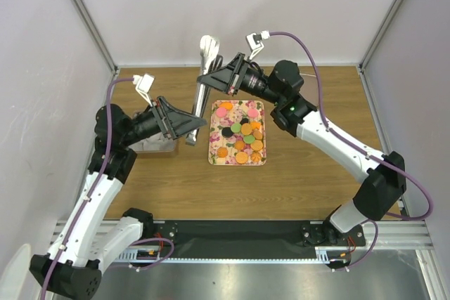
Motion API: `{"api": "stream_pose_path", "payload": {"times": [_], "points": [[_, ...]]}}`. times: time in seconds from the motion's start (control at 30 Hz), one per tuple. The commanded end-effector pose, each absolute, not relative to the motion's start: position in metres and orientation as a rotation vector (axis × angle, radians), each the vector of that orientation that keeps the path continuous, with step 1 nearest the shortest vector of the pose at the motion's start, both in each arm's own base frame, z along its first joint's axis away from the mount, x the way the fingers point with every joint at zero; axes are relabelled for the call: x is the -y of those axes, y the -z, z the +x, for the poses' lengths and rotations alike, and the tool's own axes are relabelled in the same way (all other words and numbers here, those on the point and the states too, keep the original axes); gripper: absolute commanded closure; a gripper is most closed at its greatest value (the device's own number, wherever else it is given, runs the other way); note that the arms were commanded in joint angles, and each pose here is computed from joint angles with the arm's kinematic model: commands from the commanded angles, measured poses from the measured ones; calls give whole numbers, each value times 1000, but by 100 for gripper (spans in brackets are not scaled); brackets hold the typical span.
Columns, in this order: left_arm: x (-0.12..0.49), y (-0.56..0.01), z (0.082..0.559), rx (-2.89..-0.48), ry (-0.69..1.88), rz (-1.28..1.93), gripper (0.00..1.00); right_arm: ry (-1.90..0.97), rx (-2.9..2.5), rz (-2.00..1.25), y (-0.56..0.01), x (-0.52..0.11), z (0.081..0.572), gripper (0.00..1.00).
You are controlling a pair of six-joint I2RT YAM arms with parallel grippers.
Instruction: Pack the cookies
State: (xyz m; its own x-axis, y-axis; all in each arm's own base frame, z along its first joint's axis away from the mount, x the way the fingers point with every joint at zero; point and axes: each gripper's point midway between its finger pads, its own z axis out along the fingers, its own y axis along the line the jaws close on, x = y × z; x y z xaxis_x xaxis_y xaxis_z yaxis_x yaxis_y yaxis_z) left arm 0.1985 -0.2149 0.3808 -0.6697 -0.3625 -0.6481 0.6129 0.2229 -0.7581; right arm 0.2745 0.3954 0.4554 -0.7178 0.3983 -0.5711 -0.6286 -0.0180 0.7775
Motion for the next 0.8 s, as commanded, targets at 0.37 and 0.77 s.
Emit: {"api": "stream_pose_path", "payload": {"times": [0.37, 0.77], "points": [[217, -411, 195, -1569, 1711, 211, 7, -1842, -1301, -242, -488, -394, 245, 100], [215, -410, 201, -1576, 1666, 195, 25, -1803, -1308, -206, -481, -387, 247, 100]]}}
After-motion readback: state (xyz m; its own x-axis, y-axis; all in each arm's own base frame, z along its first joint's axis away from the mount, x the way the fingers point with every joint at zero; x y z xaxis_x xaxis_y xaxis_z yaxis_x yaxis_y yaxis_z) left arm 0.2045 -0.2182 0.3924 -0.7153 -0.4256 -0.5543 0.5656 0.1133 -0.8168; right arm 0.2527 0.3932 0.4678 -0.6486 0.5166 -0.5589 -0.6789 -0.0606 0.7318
